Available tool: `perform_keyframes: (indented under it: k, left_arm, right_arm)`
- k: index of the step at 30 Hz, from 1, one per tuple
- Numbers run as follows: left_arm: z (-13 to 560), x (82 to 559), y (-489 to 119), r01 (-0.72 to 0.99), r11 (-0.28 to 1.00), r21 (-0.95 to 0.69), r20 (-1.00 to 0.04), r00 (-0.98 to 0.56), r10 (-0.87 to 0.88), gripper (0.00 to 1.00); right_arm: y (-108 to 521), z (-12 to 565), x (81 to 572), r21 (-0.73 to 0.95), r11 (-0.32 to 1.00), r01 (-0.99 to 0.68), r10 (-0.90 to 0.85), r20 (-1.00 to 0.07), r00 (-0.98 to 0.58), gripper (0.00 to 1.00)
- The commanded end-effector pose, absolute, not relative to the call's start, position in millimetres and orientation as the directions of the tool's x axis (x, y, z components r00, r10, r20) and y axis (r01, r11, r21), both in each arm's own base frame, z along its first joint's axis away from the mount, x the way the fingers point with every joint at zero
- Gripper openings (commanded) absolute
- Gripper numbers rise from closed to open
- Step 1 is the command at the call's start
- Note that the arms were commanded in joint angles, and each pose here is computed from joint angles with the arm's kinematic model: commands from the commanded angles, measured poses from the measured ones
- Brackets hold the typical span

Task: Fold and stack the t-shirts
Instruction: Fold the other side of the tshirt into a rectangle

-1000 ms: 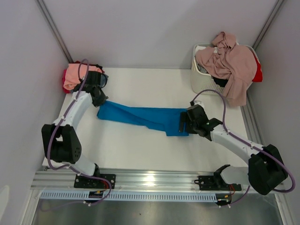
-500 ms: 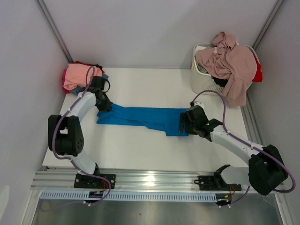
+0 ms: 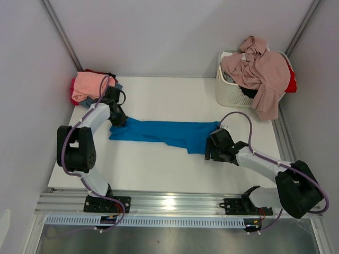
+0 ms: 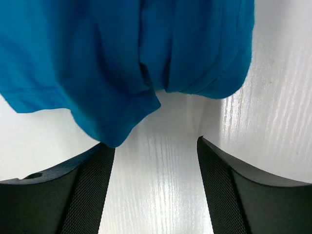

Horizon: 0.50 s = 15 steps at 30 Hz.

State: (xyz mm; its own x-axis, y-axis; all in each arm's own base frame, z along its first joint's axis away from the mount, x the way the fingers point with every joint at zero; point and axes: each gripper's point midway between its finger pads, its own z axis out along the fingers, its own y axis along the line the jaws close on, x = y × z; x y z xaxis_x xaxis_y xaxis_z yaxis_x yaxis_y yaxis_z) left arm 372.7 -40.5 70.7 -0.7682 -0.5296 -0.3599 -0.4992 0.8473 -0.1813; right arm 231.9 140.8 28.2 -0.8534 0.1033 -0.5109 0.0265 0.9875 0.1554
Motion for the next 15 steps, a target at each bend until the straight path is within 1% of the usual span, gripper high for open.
perform_keyframes:
  k: [1,6,7,9,10,12,13,15]
  left_arm:
    - [86.7,388.7,-40.6,-0.469,0.858,-0.210,-0.404,-0.757,-0.513,0.03]
    - [88.4,390.0,-41.1,-0.462,0.861,-0.212,-0.406,-0.760,-0.508,0.01]
    - [88.1,389.9,-41.3,-0.461,0.861,-0.213,-0.406,-0.760,-0.508,0.01]
    - [88.2,390.2,-41.9,-0.461,0.861,-0.216,-0.405,-0.760,-0.509,0.01]
    - [87.9,390.1,-42.2,-0.461,0.861,-0.218,-0.404,-0.760,-0.509,0.01]
    - [87.1,389.1,-42.4,-0.459,0.861,-0.217,-0.403,-0.762,-0.508,0.01]
    - [87.2,389.5,-42.4,-0.459,0.861,-0.218,-0.404,-0.761,-0.508,0.01]
    - [86.5,388.9,-42.6,-0.458,0.861,-0.219,-0.403,-0.762,-0.508,0.01]
  right_arm:
    - [149.9,27.6,241.3,0.194,0.980,0.034,0.134,-0.534,-0.835,0.71]
    - [155.9,31.4,247.6,0.216,0.976,0.021,0.140,-0.553,-0.821,0.58]
    - [156.7,31.2,248.4,0.219,0.976,0.020,0.141,-0.555,-0.820,0.52]
    - [157.8,31.6,250.7,0.222,0.975,0.014,0.140,-0.562,-0.816,0.45]
    - [157.8,29.9,250.8,0.219,0.976,0.013,0.137,-0.559,-0.818,0.40]
    - [159.1,29.3,252.5,0.217,0.976,0.003,0.128,-0.565,-0.815,0.36]
    - [158.2,25.2,251.9,0.208,0.978,0.002,0.121,-0.561,-0.819,0.32]
    - [158.8,24.8,255.5,0.200,0.980,-0.006,0.111,-0.569,-0.815,0.31]
